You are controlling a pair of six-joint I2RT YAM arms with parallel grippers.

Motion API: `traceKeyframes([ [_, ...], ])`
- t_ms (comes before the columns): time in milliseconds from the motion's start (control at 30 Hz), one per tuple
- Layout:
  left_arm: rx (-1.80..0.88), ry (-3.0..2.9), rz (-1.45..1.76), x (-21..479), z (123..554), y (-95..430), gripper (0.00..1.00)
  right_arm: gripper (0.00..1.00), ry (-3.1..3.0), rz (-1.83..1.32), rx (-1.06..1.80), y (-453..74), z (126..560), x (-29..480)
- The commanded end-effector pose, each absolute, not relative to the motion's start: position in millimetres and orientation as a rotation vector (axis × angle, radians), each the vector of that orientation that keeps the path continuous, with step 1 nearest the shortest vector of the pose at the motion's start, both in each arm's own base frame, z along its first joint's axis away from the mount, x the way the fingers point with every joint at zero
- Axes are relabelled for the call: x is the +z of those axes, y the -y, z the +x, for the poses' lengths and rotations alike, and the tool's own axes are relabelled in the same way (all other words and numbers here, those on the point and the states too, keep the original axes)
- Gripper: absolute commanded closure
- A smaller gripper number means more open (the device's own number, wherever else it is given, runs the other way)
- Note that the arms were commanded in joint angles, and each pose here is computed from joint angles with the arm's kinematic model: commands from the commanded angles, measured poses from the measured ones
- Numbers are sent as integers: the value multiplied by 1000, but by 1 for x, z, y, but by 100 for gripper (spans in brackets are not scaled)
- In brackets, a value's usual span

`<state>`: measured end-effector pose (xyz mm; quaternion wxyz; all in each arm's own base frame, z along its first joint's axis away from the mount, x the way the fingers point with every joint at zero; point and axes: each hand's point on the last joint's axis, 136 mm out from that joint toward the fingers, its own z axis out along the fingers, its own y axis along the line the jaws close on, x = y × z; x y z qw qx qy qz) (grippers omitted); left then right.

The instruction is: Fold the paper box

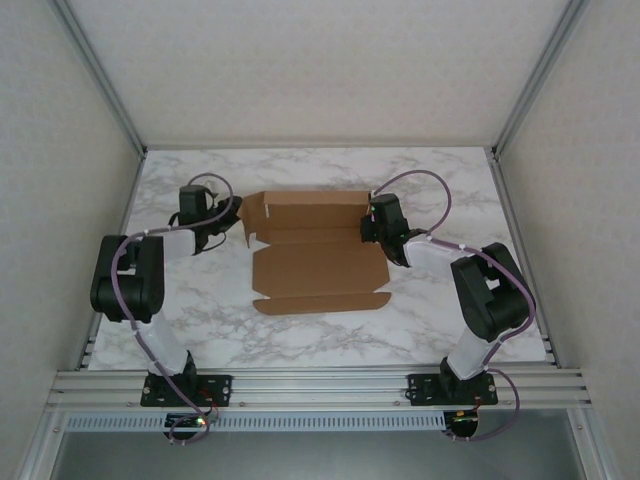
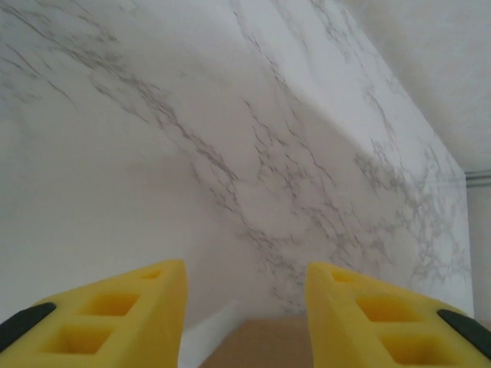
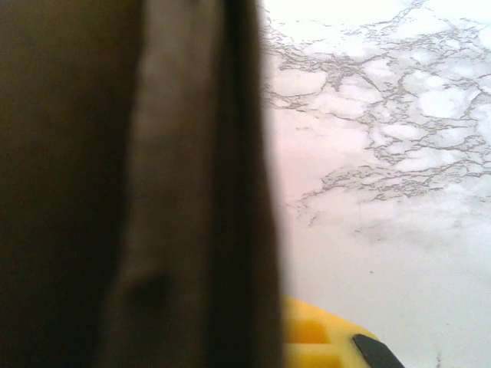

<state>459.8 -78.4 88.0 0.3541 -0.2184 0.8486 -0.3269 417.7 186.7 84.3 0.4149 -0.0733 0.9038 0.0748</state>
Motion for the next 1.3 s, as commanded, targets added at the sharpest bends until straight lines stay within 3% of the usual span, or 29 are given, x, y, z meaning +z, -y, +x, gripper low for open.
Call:
traceKeyframes([
  [0, -797, -2218, -496, 102, 446, 96, 57, 95, -2458, -230, 162, -181, 391, 37],
  [933, -657, -2340, -360, 100, 381, 139, 54, 95, -2464, -195, 152, -178, 389, 34],
  [1267, -545, -2350, -367, 103, 377, 126, 49, 99, -2456, -172, 116, -172, 391, 35],
])
